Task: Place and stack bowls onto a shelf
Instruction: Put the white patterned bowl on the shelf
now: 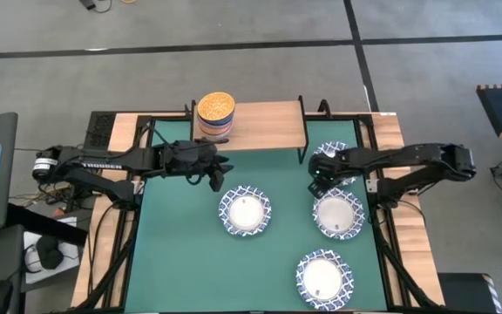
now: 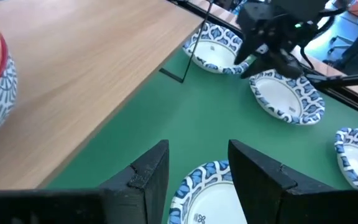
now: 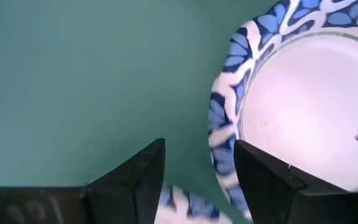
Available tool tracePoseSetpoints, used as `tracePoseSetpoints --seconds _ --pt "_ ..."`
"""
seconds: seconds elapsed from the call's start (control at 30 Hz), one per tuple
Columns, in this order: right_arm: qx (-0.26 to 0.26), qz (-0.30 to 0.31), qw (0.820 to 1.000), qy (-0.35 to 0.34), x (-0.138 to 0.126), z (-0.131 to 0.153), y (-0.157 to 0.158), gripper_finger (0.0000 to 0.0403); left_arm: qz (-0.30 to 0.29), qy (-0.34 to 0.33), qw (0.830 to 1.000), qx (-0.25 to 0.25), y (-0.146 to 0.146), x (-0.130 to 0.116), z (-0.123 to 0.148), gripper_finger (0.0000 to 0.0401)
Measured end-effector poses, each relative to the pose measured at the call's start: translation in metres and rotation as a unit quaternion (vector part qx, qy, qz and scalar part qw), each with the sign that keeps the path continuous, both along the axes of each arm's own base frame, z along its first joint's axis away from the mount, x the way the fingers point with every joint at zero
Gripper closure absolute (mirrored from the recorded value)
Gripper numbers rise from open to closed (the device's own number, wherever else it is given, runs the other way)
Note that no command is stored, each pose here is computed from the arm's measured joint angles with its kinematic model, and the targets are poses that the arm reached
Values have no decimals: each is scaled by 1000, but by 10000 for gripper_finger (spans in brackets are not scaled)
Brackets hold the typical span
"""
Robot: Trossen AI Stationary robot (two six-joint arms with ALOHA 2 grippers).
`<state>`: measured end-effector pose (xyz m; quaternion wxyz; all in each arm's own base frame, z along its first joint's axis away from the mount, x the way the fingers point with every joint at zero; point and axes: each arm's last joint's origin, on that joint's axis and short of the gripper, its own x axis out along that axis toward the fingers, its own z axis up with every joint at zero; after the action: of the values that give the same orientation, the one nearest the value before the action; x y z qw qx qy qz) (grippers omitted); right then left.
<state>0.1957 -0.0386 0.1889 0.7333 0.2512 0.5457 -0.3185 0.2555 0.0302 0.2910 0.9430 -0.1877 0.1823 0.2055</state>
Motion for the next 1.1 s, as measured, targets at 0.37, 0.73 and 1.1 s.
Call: tracePoseSetpoints --seconds 0.37,0.73,1.1 --pt "7 -18 998 59 7 -28 -18 253 -19 2 1000 3 -14 1 0 253" --pt "5 -34 998 48 6 1 -7 380 -25 8 1000 -7 -27 0 -2 253" --pt "-181 -165 969 -2 -4 68 -26 381 -33 22 999 -16 -30 11 -13 253"
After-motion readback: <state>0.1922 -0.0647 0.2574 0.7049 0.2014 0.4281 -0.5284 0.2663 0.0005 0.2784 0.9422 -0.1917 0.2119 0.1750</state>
